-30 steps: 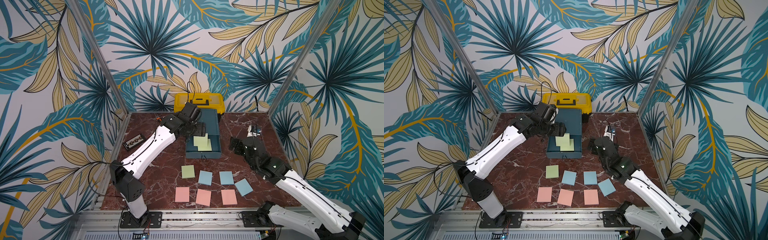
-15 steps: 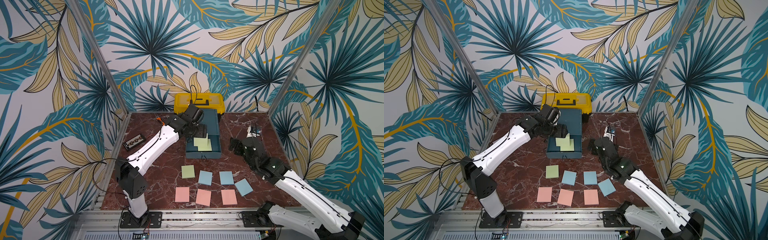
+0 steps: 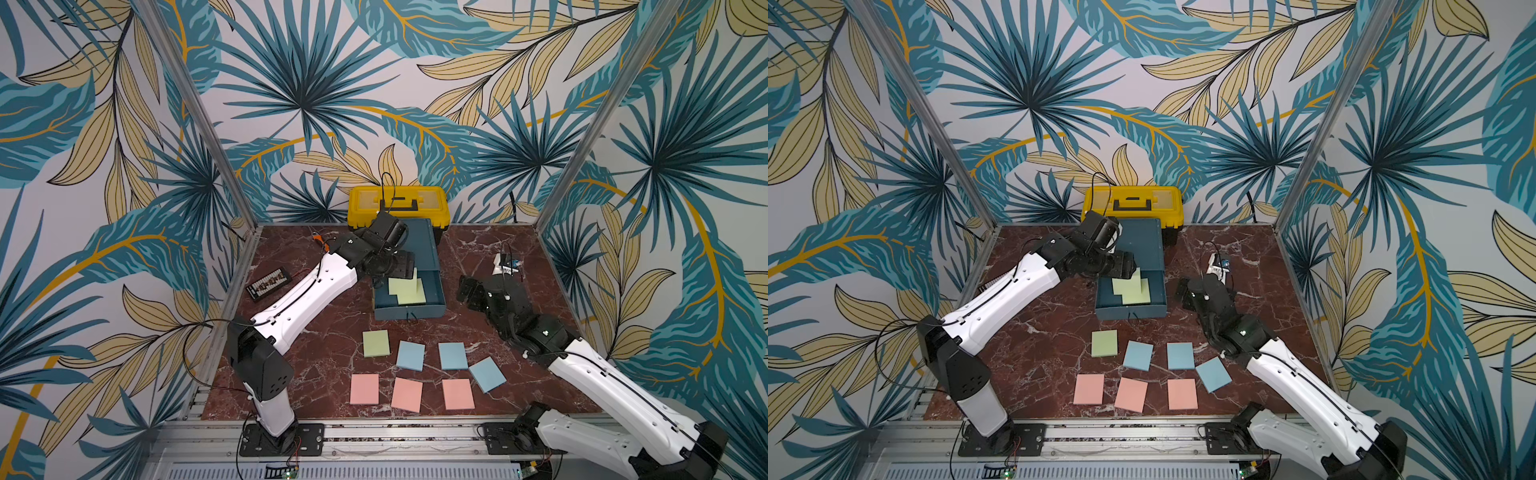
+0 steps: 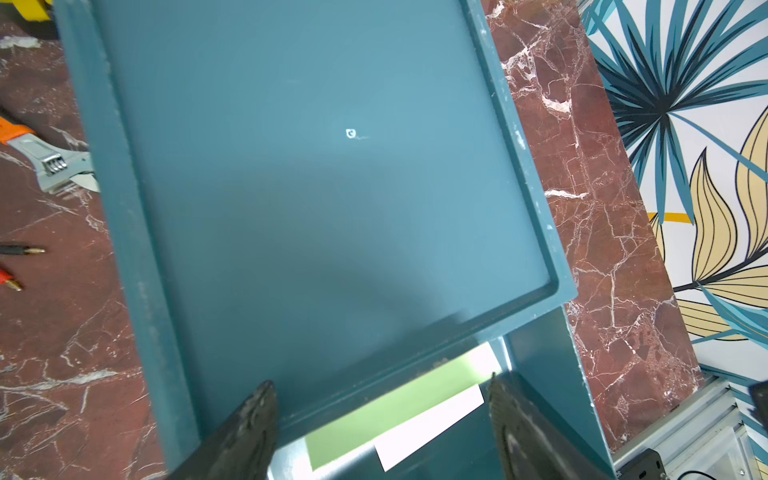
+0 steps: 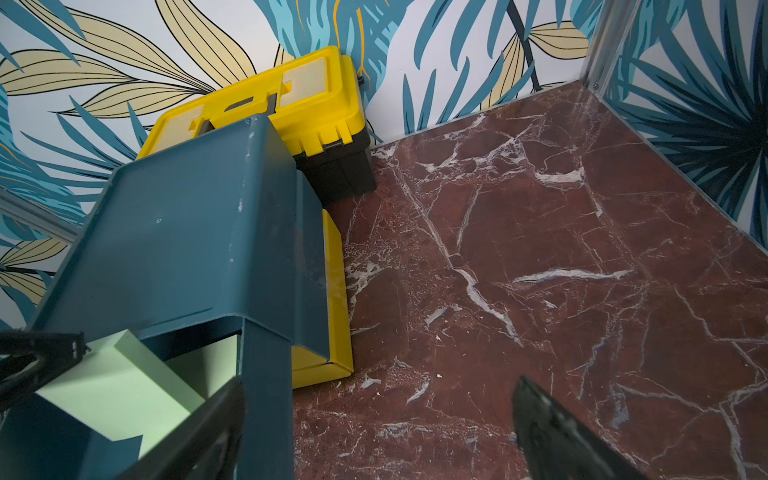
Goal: Please put the sticky notes in the drawer by color
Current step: Place the sticky notes in the drawer.
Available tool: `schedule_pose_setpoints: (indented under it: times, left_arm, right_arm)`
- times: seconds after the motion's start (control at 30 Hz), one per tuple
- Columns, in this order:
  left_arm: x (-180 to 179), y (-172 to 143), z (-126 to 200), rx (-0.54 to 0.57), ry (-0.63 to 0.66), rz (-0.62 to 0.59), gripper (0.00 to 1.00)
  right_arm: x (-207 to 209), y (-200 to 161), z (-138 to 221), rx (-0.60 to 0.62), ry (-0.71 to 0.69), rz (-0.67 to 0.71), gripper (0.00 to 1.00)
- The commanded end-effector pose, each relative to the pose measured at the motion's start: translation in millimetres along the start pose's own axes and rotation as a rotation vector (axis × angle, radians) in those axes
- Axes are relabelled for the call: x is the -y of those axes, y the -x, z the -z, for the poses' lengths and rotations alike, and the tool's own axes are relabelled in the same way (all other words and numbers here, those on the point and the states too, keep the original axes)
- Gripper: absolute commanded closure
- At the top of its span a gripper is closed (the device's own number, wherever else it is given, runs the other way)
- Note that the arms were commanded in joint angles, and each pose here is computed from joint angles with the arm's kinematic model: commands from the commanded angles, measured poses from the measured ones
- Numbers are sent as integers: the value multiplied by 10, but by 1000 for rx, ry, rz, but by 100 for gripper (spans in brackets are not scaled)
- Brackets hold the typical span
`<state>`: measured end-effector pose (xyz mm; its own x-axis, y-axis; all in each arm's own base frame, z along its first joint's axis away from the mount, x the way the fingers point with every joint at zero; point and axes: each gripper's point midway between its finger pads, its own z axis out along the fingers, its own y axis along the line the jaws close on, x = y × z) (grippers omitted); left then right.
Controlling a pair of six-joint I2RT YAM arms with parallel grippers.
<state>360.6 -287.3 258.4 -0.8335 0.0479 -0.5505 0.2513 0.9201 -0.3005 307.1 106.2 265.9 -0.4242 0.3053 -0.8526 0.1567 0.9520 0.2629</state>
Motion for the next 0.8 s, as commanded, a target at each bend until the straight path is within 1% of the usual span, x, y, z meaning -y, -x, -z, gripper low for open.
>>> schedule_pose_setpoints:
  times: [0.0, 0.13, 0.33, 0.43, 0.53, 0.67, 0.7, 0.77]
  left_arm:
    - [-3, -199, 75, -66, -5, -7, 19]
    - [78, -269, 76, -104, -54, -12, 19]
    - [36, -433, 93, -176, -46, -28, 19]
    - [28, -469, 127, -192, -49, -34, 19]
    - [44, -485, 121, -199, -63, -40, 19]
    - [-88, -453, 78, -208, -10, -22, 19]
    - [-119, -406, 114, -198, -4, -2, 19]
    - [-169, -243, 250, -127, -13, 33, 16]
  right_arm:
    - [0, -58, -58, -13, -1, -10, 1]
    - [-29, -59, -76, -23, 5, -10, 1]
    - [-71, -68, -99, -27, 22, -19, 1]
    - [-94, -75, -112, -32, 29, -19, 1]
    - [-131, -82, -132, -36, 41, -22, 1]
    - [-169, -96, -159, -49, 47, -19, 1]
    - [-173, -90, -160, -48, 47, -19, 1]
    - [-173, -97, -165, -51, 45, -15, 1]
